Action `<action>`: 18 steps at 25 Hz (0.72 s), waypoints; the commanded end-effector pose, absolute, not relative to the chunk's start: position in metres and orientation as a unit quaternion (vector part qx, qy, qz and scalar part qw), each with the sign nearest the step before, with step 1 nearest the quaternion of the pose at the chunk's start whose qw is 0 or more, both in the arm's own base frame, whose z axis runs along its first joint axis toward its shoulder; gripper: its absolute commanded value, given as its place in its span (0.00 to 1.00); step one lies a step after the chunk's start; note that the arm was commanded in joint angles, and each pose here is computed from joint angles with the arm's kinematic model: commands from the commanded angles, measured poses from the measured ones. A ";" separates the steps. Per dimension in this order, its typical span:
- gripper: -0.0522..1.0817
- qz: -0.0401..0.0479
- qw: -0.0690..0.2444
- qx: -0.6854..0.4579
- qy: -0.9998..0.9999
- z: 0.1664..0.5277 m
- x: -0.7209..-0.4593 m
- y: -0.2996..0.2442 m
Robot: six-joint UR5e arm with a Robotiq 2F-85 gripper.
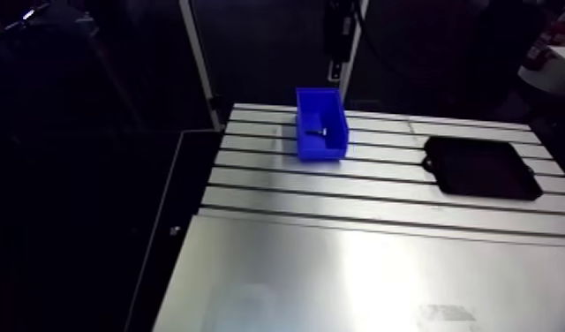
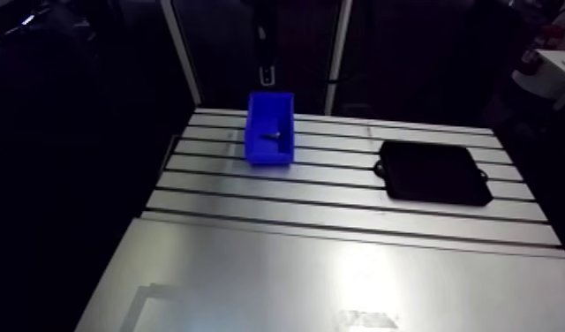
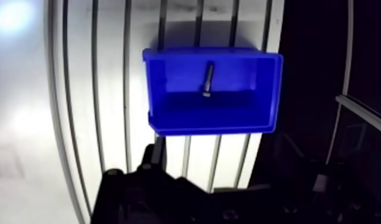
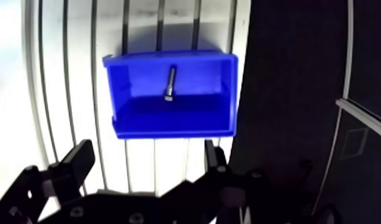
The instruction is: Pick up the M10 bolt from the tray and put it into the blue bin.
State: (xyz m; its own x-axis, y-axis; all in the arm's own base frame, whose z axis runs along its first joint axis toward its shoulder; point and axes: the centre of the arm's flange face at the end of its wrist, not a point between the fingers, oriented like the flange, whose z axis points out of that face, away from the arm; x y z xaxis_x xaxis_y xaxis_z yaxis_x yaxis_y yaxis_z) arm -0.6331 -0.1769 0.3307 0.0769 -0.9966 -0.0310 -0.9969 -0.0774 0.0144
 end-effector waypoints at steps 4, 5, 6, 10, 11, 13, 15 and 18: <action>0.06 0.029 -0.017 -0.547 0.836 0.495 -0.575 -0.148; 0.06 0.030 -0.018 -0.520 0.853 0.505 -0.569 -0.143; 0.06 0.031 -0.023 -0.495 0.868 0.513 -0.565 -0.141; 0.06 0.027 -0.024 -0.372 0.927 0.534 -0.549 -0.117; 0.06 0.026 -0.021 -0.350 0.936 0.536 -0.545 -0.113; 0.06 0.028 -0.022 -0.294 0.955 0.542 -0.542 -0.098; 0.06 0.027 -0.023 -0.238 0.971 0.543 -0.541 -0.071; 0.06 0.027 -0.028 -0.166 0.985 0.556 -0.525 -0.034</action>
State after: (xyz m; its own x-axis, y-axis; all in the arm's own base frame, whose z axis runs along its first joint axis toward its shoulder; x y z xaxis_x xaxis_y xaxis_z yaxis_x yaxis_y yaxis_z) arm -0.5803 -0.1344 0.4824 -0.4844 -0.8748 -0.0022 -0.8732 0.4834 0.0612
